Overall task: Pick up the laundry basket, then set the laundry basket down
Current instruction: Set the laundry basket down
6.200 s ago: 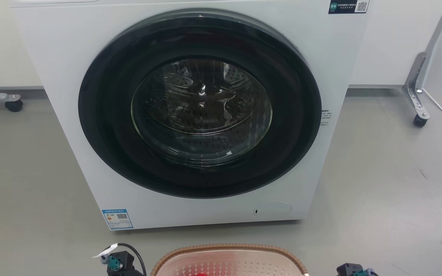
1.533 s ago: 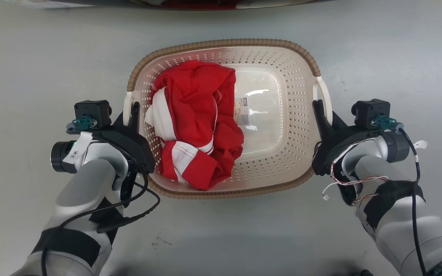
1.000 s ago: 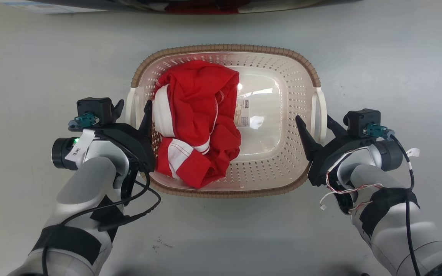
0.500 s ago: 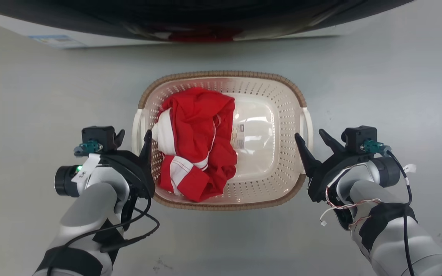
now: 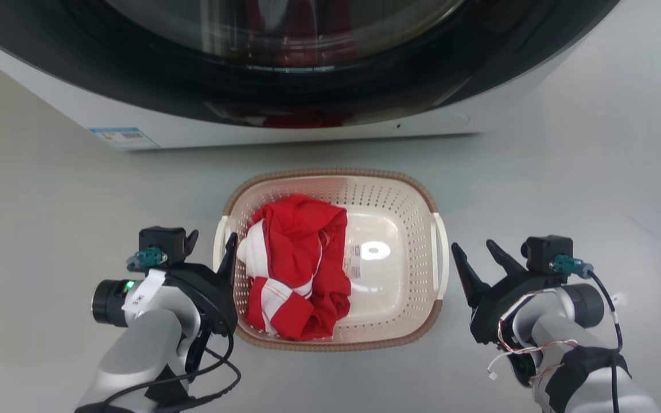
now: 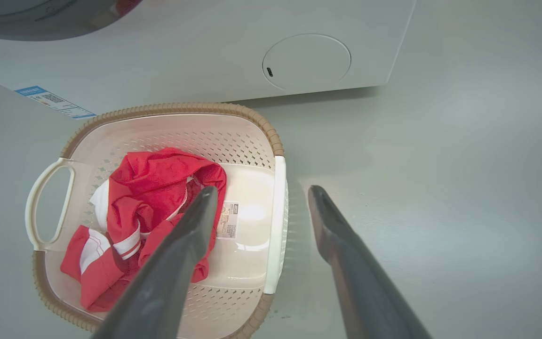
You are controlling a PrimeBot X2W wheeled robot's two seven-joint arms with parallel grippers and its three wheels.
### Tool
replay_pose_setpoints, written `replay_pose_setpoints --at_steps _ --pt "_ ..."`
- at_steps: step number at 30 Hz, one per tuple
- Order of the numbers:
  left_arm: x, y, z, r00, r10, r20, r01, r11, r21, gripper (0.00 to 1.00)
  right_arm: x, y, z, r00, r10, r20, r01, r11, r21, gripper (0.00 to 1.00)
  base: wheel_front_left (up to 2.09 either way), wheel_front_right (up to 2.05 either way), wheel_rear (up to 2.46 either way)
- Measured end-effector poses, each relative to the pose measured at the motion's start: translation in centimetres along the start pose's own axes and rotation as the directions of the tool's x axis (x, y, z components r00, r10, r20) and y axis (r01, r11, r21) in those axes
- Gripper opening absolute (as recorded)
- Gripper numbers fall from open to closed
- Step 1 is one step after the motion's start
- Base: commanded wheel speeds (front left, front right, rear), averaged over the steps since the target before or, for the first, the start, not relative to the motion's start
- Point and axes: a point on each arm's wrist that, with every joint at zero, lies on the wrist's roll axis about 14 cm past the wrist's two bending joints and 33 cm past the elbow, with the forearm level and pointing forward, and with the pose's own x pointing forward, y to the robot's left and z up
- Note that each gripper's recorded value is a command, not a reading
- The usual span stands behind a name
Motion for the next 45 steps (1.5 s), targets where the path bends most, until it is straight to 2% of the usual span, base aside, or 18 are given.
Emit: replay_pose_setpoints --at_steps 10,18,25,32,40,45 --pt "-4.3 -1.7 3.3 0.989 -0.043 0.144 0.044 0.999 -0.004 1.0 -4.3 0.6 2.5 0.993 -0.031 0.112 0.029 0.999 0.022 1.0 0.0 0.0 0.0" --pt "-8.0 -2.4 6.0 0.958 -0.044 0.282 0.054 0.998 -0.029 1.0 -7.7 0.9 4.5 0.975 -0.055 0.216 0.057 0.998 -0.003 1.0 0.0 0.0 0.0" --pt "-12.0 -1.4 7.2 0.923 -0.009 0.385 -0.015 0.998 0.059 1.0 -10.9 1.7 7.7 0.936 -0.055 0.348 0.079 0.995 -0.055 1.0 0.0 0.0 0.0" --pt "-16.2 -3.2 9.2 0.851 -0.038 0.524 -0.01 0.996 0.088 1.0 -14.8 1.4 10.0 0.876 -0.083 0.474 0.137 0.987 -0.082 1.0 0.0 0.0 0.0" --pt "-21.0 -4.9 11.6 0.746 -0.091 0.66 0.002 0.991 0.134 1.0 -18.4 2.8 11.9 0.804 -0.053 0.592 0.153 0.981 -0.119 1.0 0.0 0.0 0.0" --pt "-22.4 -5.3 12.0 0.714 -0.101 0.693 -0.001 0.989 0.145 1.0 -19.6 3.4 11.7 0.783 -0.045 0.621 0.153 0.981 -0.121 1.0 0.0 0.0 0.0"
